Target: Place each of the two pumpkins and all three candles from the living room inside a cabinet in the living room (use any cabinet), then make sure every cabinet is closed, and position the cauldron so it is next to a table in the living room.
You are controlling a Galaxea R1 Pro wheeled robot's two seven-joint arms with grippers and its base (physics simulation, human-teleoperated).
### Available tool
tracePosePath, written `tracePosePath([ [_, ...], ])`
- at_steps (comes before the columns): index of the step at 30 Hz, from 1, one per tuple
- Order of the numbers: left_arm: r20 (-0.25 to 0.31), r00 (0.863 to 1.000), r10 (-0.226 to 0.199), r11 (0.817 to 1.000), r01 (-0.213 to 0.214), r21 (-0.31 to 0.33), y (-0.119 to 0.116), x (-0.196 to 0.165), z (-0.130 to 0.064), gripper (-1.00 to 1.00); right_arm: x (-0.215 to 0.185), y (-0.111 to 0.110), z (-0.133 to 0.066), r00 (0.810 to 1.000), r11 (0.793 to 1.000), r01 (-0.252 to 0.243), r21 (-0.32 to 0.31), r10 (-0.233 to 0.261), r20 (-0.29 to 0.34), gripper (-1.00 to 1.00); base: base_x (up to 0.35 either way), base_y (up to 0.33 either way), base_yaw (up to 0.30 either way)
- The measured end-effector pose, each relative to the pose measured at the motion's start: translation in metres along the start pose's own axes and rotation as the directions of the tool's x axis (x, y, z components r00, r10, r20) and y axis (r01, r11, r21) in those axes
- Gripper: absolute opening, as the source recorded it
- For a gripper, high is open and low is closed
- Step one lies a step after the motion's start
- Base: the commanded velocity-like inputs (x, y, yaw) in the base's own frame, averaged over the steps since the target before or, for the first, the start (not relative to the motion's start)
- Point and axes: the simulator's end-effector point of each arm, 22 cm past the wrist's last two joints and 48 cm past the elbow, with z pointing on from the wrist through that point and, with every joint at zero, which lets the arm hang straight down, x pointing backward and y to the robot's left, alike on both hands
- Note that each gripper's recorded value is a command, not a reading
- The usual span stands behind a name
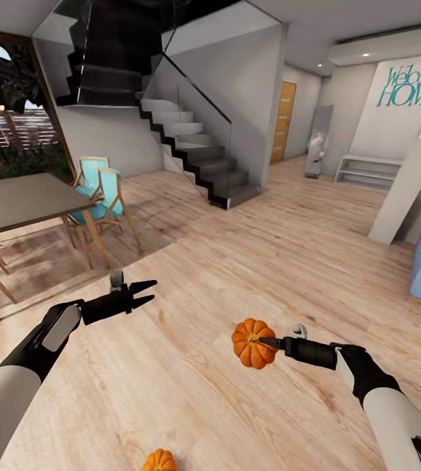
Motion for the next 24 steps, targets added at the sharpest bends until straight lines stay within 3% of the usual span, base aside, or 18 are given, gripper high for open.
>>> tracePosePath([
  [6,-0.001,1.0,0.001,1.0,-0.001,-0.002,0.0005,0.0004,0.0002,1.0,-0.0003,0.0002,0.0,1.0,1.0,-0.001,-0.001,0.001,0.001,-1.0,0.23,0.0,0.0],
  [24,0.001,1.0,0.002,1.0,-0.002,0.002,-0.0004,0.0003,0.0009,1.0,0.0008,-0.0005,0.0,1.0,1.0,-0.001,0.003,0.001,-0.004,-1.0,0.009,0.0,0.0],
])
